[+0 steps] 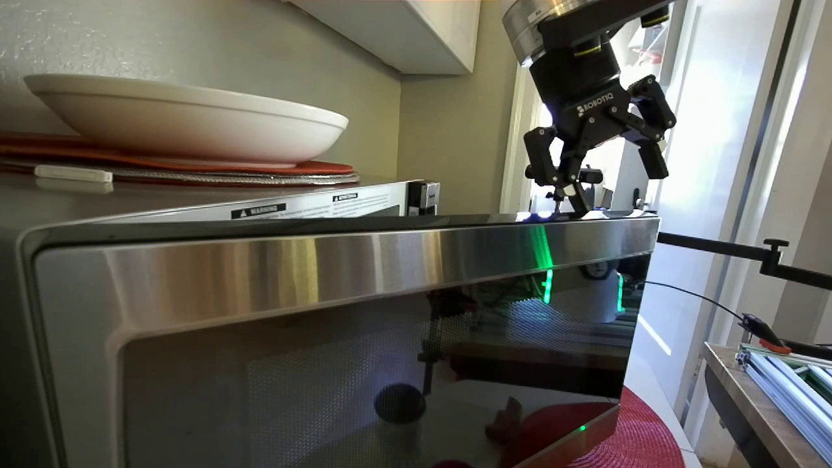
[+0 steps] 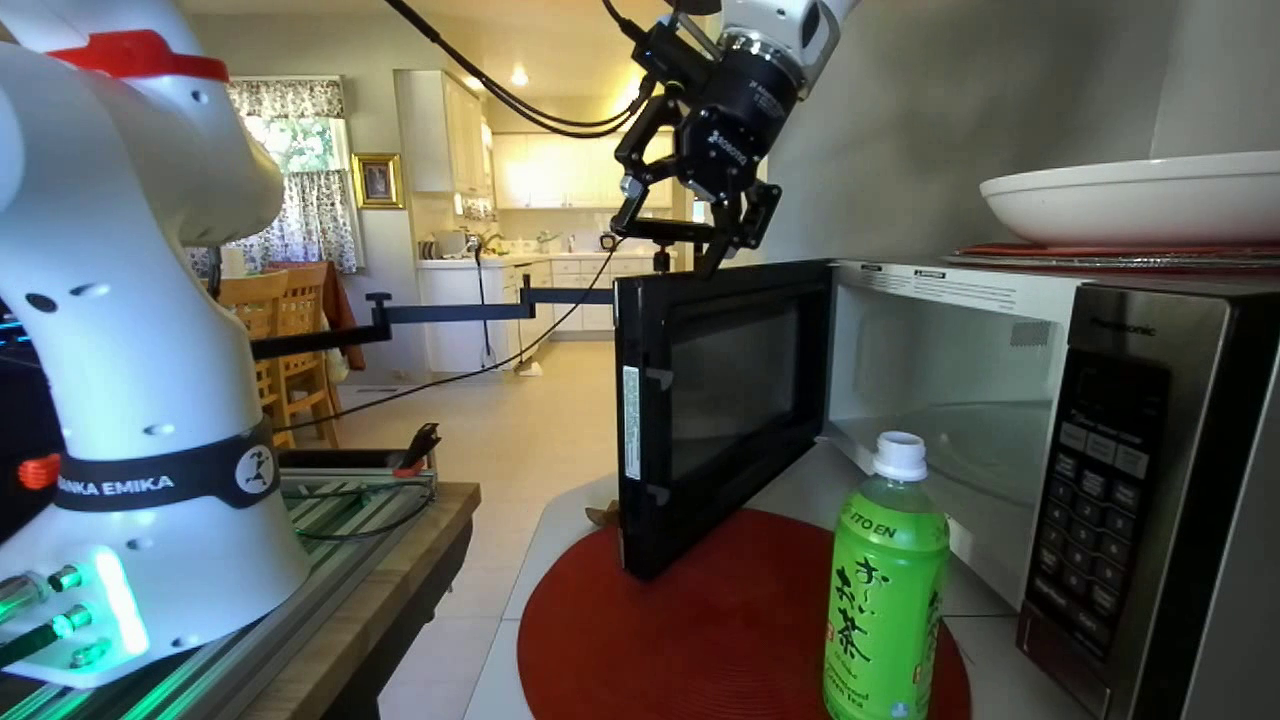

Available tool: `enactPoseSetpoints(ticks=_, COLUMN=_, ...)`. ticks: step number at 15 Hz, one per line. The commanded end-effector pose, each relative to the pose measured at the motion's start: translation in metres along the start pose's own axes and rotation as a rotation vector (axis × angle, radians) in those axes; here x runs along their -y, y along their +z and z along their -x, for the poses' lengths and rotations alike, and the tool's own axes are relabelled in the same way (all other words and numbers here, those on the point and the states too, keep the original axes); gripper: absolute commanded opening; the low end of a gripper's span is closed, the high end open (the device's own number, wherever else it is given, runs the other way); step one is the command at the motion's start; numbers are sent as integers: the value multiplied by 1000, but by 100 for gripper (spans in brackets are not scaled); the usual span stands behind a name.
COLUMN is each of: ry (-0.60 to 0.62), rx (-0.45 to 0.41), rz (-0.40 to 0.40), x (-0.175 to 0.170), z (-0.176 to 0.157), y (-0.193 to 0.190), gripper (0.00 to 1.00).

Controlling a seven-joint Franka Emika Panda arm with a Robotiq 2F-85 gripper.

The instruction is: Open the door of the microwave

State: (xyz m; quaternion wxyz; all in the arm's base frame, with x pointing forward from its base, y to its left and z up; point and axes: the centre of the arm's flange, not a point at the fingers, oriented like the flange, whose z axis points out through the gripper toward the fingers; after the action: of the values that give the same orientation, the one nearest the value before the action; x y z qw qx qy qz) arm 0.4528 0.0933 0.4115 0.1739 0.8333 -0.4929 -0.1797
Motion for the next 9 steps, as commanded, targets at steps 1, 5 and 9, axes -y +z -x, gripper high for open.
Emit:
enactPoseSetpoints(ticks=1, ry=-39, rx=11, rz=-12, x=-13, z=14, y=10, gripper=100)
enactPoseSetpoints(ticks=5, ry=-58, rx=10, rz=-5, x=-19, z=29, y=16, gripper=100)
enactPoseSetpoints(ticks=9, ry=-72, rx=15, rz=-1, x=-23, z=42, y=19, gripper=100)
